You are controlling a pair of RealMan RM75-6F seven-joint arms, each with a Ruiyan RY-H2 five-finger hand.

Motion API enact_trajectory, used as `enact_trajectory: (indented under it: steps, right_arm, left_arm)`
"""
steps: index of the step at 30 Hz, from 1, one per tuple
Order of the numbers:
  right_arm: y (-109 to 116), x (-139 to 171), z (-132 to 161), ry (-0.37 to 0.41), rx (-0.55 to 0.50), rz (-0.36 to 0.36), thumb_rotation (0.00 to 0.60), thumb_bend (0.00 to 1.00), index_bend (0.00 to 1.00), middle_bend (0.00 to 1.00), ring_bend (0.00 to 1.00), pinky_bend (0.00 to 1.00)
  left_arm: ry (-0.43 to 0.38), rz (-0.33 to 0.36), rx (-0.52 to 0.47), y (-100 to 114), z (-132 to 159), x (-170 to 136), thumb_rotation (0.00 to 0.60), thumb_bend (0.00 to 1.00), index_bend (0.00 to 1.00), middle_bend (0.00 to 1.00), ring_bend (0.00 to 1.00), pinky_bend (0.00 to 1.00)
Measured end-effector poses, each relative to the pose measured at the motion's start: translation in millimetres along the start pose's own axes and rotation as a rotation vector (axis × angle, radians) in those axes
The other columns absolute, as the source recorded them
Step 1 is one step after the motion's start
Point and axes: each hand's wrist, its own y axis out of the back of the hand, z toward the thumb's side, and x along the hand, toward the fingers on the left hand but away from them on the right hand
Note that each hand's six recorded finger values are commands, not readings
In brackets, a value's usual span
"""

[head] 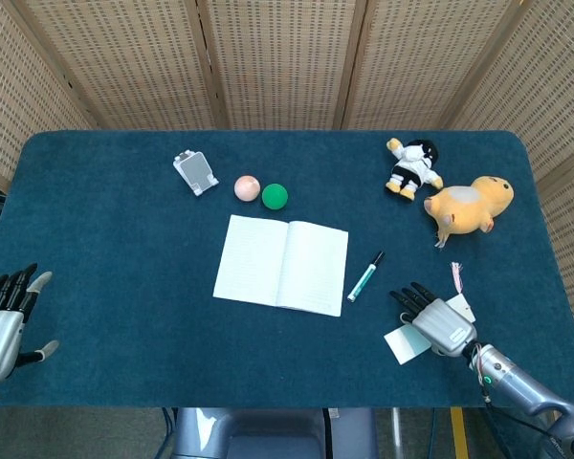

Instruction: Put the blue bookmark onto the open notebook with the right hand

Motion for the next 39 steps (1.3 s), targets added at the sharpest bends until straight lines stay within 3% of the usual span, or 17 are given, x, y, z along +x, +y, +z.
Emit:
enact_trajectory:
  steps: [23, 29, 33, 39]
  right_arm:
    - [28, 9, -4, -0.009, -0.007, -0.104, 0.6, 0.05, 0.66, 0.0, 0.0, 0.0]
    - [61, 9, -11, -0.017, 0.016, -0.18, 0.6, 0.07, 0.66, 0.0, 0.0, 0.0]
    - [94, 0, -16, -0.026, 0.038, -0.231, 0.6, 0.09, 0.66, 0.0, 0.0, 0.0]
    - [139, -33, -20, -0.01, 0.089, -0.236, 0.6, 0.09, 0.66, 0.0, 0.0, 0.0]
  left_arm:
    - [0.001, 0.002, -0.002, 1, -1, 0, 0.6, 0.0, 0.0, 0.0, 0.0, 0.0]
    - [0.005, -0.004, -0.002, 0, -1, 2, 0.6, 0.0, 0.0, 0.0, 0.0, 0.0]
    - [0.014, -0.009, -0.005, 0, -3, 4, 0.6, 0.0, 0.0, 0.0, 0.0, 0.0]
    - [0.028, -0.032, -0.008, -3, -4, 11, 0.6, 0.0, 0.0, 0.0, 0.0, 0.0]
